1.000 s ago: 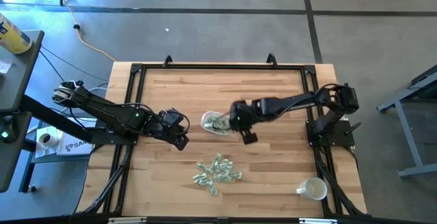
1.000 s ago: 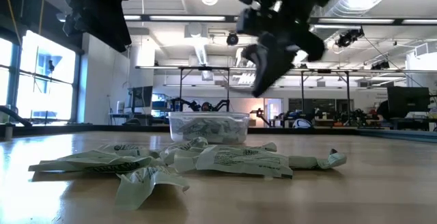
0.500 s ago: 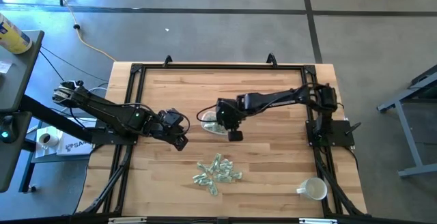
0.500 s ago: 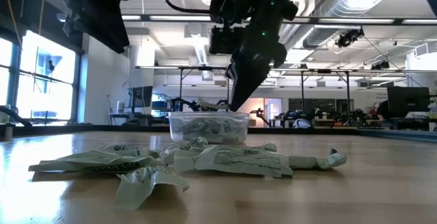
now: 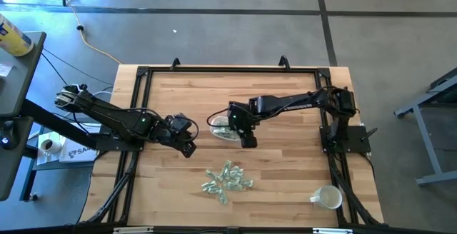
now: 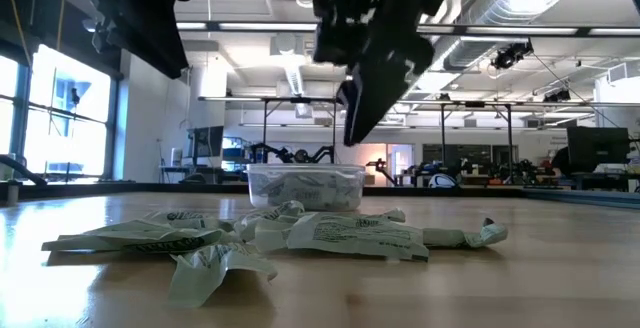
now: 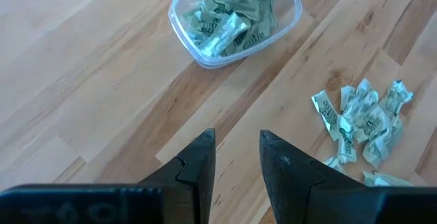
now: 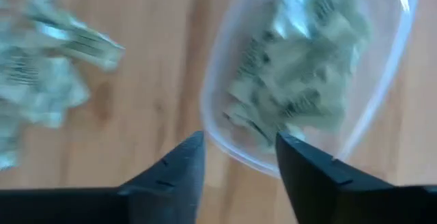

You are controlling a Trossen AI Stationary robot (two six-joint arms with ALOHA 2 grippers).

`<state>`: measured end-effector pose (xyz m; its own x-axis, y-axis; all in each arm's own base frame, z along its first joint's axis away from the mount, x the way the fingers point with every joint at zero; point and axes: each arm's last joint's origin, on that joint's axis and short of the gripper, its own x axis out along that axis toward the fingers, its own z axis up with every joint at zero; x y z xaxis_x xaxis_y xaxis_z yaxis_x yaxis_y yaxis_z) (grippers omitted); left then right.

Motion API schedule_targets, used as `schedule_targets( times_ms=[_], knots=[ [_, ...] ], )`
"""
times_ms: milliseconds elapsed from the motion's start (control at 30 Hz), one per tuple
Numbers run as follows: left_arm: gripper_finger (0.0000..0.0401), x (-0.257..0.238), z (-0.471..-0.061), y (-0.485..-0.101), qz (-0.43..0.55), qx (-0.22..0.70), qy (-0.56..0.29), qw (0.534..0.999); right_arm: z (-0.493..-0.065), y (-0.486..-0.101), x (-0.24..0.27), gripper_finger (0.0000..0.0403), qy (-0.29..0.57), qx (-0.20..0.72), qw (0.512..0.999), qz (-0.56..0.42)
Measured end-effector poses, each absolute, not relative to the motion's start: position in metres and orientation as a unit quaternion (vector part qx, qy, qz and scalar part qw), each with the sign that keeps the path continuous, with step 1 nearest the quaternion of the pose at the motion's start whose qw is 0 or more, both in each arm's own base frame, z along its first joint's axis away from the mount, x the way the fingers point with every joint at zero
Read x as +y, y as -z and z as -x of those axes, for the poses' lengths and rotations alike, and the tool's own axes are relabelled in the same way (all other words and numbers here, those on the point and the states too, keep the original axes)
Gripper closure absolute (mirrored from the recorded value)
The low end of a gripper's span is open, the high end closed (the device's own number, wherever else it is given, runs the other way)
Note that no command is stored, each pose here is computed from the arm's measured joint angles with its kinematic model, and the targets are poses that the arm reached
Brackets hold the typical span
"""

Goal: Pick and place Stevia / Truvia into bins
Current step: Put the stevia packet into the transparent container

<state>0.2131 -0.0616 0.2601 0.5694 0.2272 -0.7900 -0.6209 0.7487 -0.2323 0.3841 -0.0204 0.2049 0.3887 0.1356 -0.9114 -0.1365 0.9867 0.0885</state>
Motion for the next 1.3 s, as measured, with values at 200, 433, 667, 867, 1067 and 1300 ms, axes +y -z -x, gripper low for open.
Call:
schedule_targets(
  times_ms=[200, 433, 667, 867, 1067, 1300],
  knots=[
    [0.0254, -0.062, -0.215, -0.261, 0.251, 0.386, -0.242, 0.854, -0.371, -0.201, 0.006, 0.0191, -0.185, 0.579, 0.792, 0.05],
    [0.0254, -0.062, -0.215, -0.261, 0.25, 0.383, -0.244, 0.855, -0.365, -0.182, 0.047, 0.0199, -0.216, 0.565, 0.793, 0.074],
    [0.0254, -0.062, -0.215, -0.261, 0.249, 0.383, -0.245, 0.855, -0.37, -0.177, 0.082, 0.0214, -0.177, 0.517, 0.837, 0.035],
    [0.0254, -0.062, -0.215, -0.261, 0.25, 0.382, -0.245, 0.855, -0.378, -0.161, 0.098, 0.0212, -0.172, 0.504, 0.846, 0.013],
    [0.0254, -0.062, -0.215, -0.261, 0.251, 0.385, -0.243, 0.854, -0.384, -0.15, 0.099, 0.0217, -0.144, 0.503, 0.852, -0.01],
    [0.0254, -0.063, -0.214, -0.26, 0.247, 0.398, -0.233, 0.852, -0.383, -0.134, 0.106, 0.0236, -0.113, 0.534, 0.836, -0.059]
  ],
)
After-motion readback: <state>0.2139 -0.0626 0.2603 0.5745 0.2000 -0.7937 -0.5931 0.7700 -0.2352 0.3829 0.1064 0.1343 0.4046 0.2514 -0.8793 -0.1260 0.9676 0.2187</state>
